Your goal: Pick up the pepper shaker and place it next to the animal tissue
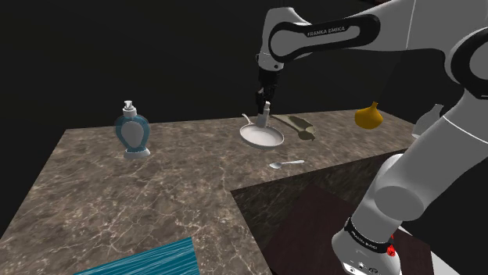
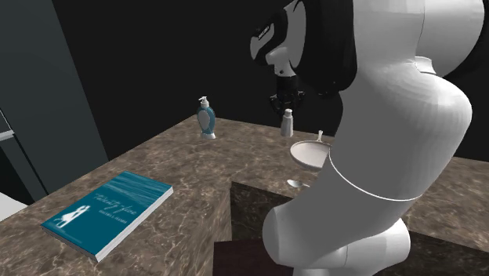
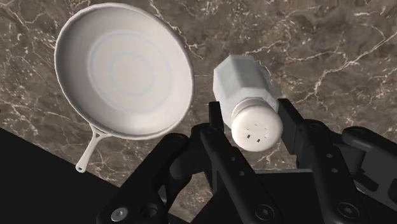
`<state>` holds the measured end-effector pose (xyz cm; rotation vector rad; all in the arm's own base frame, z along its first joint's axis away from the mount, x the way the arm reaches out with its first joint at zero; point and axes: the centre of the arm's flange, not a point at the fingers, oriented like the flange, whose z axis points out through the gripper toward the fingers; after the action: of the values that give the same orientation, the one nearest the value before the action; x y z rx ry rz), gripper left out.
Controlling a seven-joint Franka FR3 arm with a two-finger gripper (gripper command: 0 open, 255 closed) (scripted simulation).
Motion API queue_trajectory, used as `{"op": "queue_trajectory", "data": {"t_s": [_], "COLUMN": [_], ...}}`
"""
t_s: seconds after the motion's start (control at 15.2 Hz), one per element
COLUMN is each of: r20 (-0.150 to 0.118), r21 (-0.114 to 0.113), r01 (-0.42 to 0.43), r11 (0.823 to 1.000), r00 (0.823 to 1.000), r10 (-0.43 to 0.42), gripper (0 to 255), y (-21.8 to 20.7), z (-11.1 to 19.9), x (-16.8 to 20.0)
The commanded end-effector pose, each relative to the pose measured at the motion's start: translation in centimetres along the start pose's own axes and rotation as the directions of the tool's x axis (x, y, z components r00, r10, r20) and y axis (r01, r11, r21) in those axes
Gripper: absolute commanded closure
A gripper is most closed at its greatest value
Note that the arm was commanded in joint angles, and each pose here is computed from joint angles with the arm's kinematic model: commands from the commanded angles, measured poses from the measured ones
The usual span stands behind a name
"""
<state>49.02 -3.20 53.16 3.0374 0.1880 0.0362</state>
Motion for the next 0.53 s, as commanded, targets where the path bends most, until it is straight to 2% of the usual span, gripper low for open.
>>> {"op": "queue_trajectory", "data": {"t_s": [0.0,0.46], "r20": [-0.001,-0.001], "r21": [0.001,0.001], "r01": [0.001,0.001], "r11": [1.000,1.000], "r00": [1.000,1.000], "r10": [-0.001,-0.001], "gripper": [255,255], "y": [2.2,9.6], "z": [0.3,0.9], "x": [-1.8,-7.4]}}
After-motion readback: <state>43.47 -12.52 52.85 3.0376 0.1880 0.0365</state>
